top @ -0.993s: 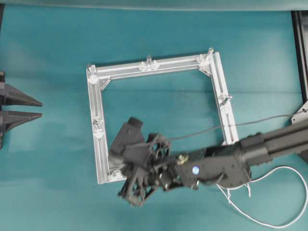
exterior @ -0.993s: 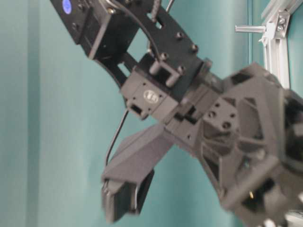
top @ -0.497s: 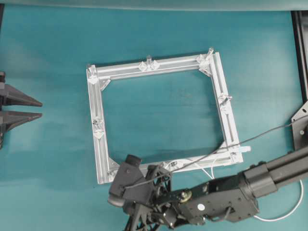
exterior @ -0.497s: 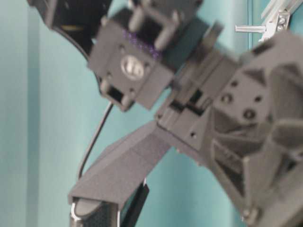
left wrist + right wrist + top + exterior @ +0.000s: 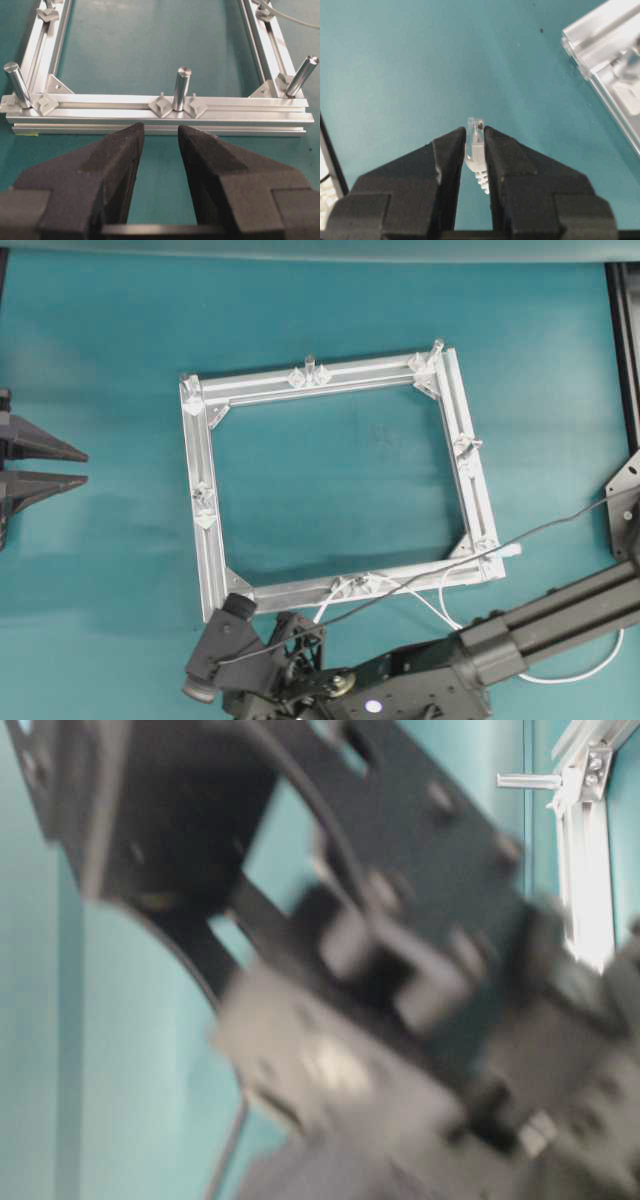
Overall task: Move the cable alternately left and right between 8 pins so it hooks onto each one.
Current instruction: 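Move the plug to the bottom-left corner, laying cable along bottom pins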
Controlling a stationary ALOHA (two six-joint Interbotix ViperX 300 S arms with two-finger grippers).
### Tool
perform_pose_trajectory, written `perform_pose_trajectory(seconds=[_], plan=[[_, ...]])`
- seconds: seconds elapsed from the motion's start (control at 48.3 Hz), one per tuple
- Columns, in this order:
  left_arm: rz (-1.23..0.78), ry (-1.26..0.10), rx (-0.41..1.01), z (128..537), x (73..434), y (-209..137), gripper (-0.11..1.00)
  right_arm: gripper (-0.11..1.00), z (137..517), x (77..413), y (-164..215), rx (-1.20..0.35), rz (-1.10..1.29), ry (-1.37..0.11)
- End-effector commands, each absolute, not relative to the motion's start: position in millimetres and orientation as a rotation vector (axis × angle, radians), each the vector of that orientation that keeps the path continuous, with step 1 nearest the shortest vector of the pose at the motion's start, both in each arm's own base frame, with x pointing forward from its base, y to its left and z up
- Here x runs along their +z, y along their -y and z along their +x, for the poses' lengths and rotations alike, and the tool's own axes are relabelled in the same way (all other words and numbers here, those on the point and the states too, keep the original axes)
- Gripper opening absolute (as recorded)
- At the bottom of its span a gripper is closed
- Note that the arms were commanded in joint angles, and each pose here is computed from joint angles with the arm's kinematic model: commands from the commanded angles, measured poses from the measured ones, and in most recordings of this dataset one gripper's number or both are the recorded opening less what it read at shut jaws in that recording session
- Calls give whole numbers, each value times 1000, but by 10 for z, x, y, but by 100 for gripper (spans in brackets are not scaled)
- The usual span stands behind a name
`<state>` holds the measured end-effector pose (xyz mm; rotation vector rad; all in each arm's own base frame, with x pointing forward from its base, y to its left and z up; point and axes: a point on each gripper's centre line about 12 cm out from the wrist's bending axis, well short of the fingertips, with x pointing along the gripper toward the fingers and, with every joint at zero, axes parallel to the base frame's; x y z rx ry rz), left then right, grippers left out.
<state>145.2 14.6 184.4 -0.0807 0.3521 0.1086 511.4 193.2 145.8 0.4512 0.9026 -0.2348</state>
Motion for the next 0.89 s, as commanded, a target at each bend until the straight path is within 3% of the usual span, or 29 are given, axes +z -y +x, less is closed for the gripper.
perform_pose_trajectory(seconds=[0.0, 0.497, 0.869], plan=[[-84, -338, 107, 1471, 1888, -145, 38, 16, 5225, 1672, -2004, -213, 473, -856], [-82, -337, 107, 1472, 1894, -145, 38, 16, 5750, 1670, -1718, -294, 525, -795], [-82, -337, 107, 1472, 1894, -145, 38, 16, 5924, 1667, -1206, -376, 560, -766]])
